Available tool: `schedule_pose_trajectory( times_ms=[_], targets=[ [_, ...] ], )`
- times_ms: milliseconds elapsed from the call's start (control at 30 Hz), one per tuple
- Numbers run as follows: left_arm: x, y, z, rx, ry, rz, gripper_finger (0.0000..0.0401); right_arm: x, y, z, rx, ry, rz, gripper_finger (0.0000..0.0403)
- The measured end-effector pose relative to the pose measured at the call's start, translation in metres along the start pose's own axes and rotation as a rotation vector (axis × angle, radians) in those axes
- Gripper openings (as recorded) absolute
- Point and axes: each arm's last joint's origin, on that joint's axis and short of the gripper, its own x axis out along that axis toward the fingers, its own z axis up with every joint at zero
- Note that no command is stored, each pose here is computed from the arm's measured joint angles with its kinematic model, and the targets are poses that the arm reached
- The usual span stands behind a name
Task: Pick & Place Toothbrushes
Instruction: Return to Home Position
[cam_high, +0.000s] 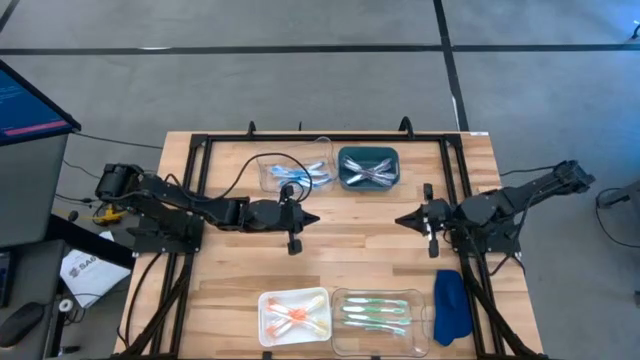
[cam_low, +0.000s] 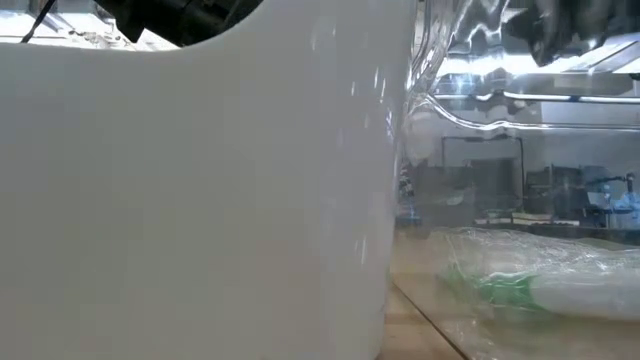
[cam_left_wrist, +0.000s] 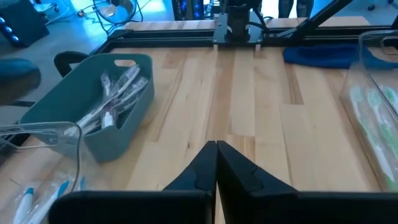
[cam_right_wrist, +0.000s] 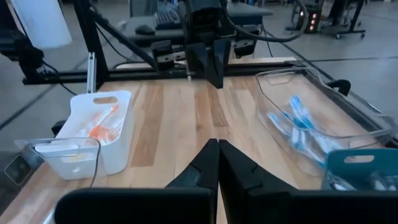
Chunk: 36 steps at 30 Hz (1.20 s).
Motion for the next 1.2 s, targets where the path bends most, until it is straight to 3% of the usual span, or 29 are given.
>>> schedule_pose_trajectory(
  times_ms=[467, 800, 1200],
  targets=[
    [0.0, 0.0, 0.003, -0.022, -0.033, 0.0, 0.0, -0.012, -0.009, -0.048, 0.03, -0.15, 0.05, 0.0],
    [0.0, 0.0, 0.006, -0.031, -0.058, -0.002, 0.0, -0.021, -0.014, -0.065, 0.007, -0.3, 0.108, 0.0],
    [0.0, 0.0, 0.009, -0.026, -0.092, -0.003, 0.0, -0.024, -0.023, -0.077, -0.029, -0.268, 0.078, 0.0]
  ],
)
